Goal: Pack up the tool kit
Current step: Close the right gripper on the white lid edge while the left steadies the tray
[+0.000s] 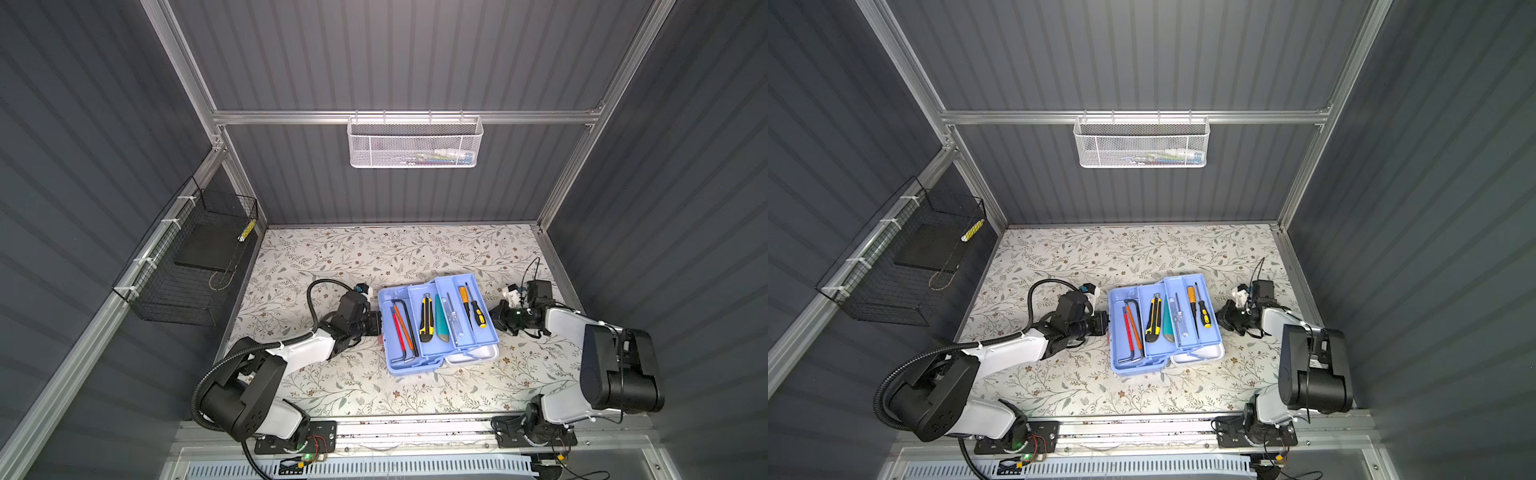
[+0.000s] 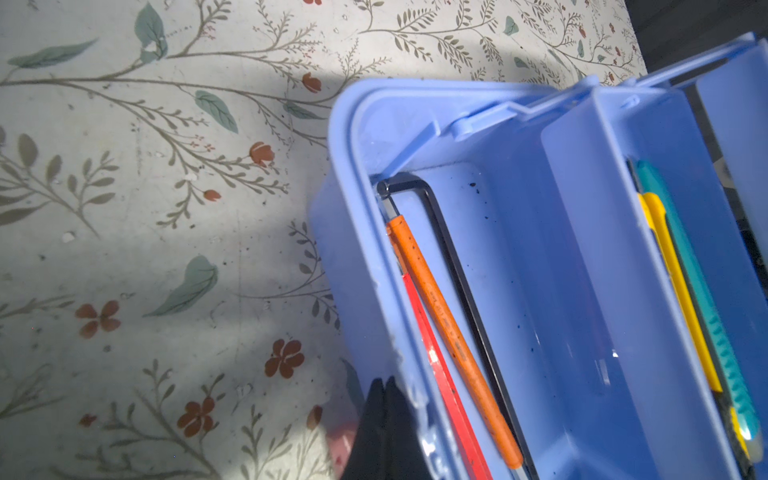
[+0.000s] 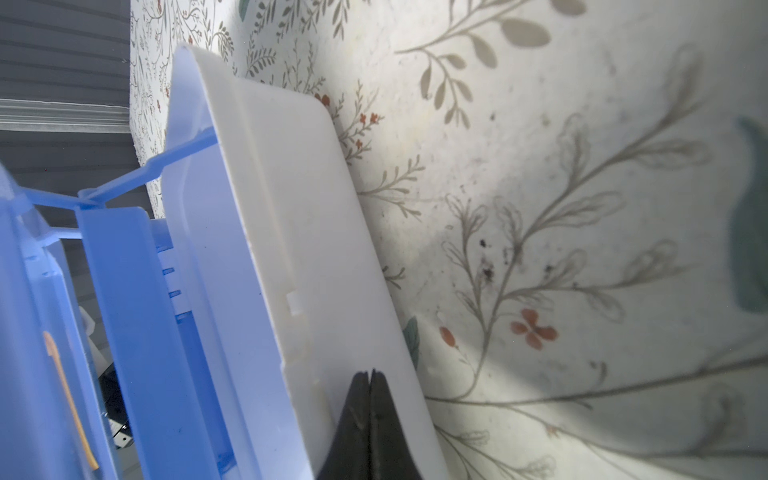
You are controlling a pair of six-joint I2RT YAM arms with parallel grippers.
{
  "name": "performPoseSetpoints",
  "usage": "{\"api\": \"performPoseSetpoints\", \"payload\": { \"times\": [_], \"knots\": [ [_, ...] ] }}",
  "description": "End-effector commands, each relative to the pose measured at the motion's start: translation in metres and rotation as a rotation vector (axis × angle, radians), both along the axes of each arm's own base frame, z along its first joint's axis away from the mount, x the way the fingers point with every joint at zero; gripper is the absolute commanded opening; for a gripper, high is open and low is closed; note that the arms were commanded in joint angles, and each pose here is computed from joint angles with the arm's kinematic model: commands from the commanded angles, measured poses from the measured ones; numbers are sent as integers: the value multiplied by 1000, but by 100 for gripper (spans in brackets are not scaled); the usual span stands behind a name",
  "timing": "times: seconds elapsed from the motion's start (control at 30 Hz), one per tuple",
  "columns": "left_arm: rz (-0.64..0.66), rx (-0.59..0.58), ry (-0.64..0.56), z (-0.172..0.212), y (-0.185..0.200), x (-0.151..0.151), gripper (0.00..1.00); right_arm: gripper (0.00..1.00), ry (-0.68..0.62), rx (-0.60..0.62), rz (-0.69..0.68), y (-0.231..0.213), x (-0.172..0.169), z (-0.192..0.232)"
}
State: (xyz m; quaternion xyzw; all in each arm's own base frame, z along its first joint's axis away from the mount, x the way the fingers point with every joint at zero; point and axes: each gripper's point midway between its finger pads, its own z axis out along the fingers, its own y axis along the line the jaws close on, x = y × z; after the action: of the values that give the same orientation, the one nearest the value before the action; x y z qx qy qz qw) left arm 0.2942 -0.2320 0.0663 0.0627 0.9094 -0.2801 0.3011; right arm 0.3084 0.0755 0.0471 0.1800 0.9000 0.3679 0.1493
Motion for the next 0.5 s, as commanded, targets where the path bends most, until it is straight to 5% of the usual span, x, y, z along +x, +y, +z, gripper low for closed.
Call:
{"api": "performPoseSetpoints", "payload": {
  "times": [0.0, 0.47],
  "knots": [
    [-75, -70, -35, 28, -23, 3, 0, 5, -40, 140, 91, 25, -4, 26],
    [-59, -18, -61, 37, -14, 5, 0, 6, -101, 183, 92, 30, -3, 57]
  ]
}}
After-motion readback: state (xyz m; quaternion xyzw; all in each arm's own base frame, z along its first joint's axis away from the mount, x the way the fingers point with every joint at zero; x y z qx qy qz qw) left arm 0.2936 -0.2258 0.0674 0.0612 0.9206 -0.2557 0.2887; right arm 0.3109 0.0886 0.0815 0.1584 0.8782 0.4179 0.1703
